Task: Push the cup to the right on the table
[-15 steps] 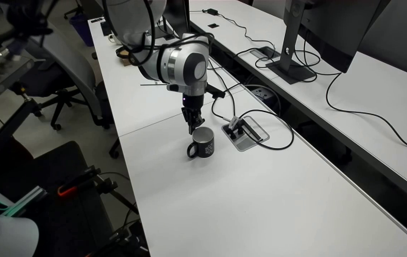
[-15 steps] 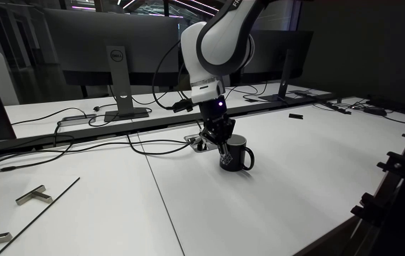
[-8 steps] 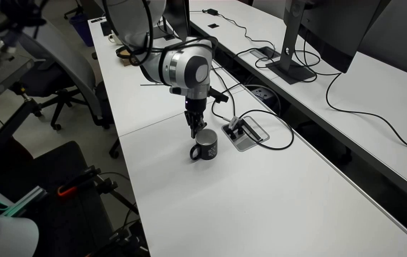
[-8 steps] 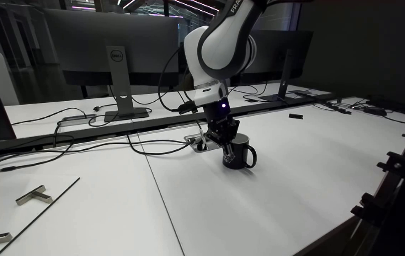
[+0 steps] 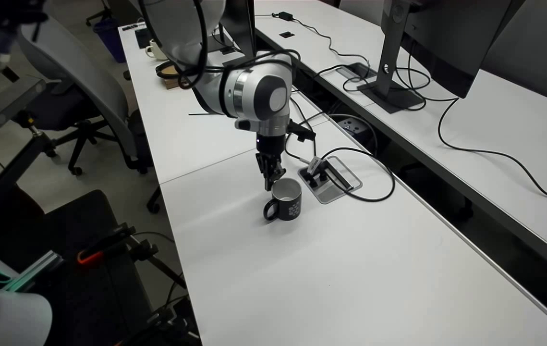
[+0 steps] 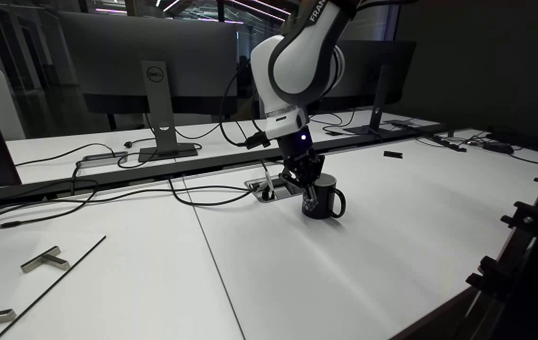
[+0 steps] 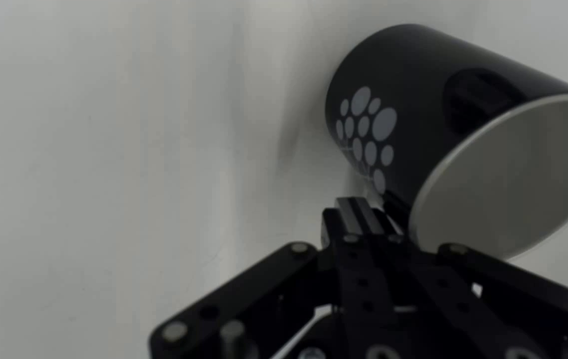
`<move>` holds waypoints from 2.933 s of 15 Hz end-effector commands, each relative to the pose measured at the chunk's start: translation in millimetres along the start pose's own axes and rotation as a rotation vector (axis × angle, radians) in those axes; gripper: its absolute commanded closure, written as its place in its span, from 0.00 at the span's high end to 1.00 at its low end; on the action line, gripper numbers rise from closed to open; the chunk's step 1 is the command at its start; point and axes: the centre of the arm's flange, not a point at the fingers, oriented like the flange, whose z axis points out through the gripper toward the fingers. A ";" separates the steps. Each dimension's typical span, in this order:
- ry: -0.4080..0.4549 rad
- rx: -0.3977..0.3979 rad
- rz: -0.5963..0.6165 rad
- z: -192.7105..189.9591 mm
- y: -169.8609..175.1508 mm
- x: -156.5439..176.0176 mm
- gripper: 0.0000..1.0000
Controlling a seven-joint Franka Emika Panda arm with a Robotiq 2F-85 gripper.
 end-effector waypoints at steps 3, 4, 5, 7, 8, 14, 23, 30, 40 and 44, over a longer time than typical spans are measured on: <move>0.017 0.035 0.050 -6.1 -20.7 4.0 0.00; 0.017 0.039 0.056 -5.6 -23.1 3.7 0.00; 0.017 0.042 0.061 -5.0 -25.3 3.4 0.00; 0.018 0.050 0.067 -4.2 -29.3 2.3 0.00; 0.018 0.054 0.070 -4.0 -31.1 1.6 0.00; 0.010 0.081 0.069 -14.1 -39.5 -6.5 0.00; 0.010 0.106 0.071 -36.8 -43.2 -15.2 0.00; -0.112 0.130 0.111 -84.8 -24.3 18.6 0.00; -0.204 0.055 0.233 -135.3 -2.2 27.3 0.02; -0.199 0.056 0.232 -131.9 -1.8 27.3 0.26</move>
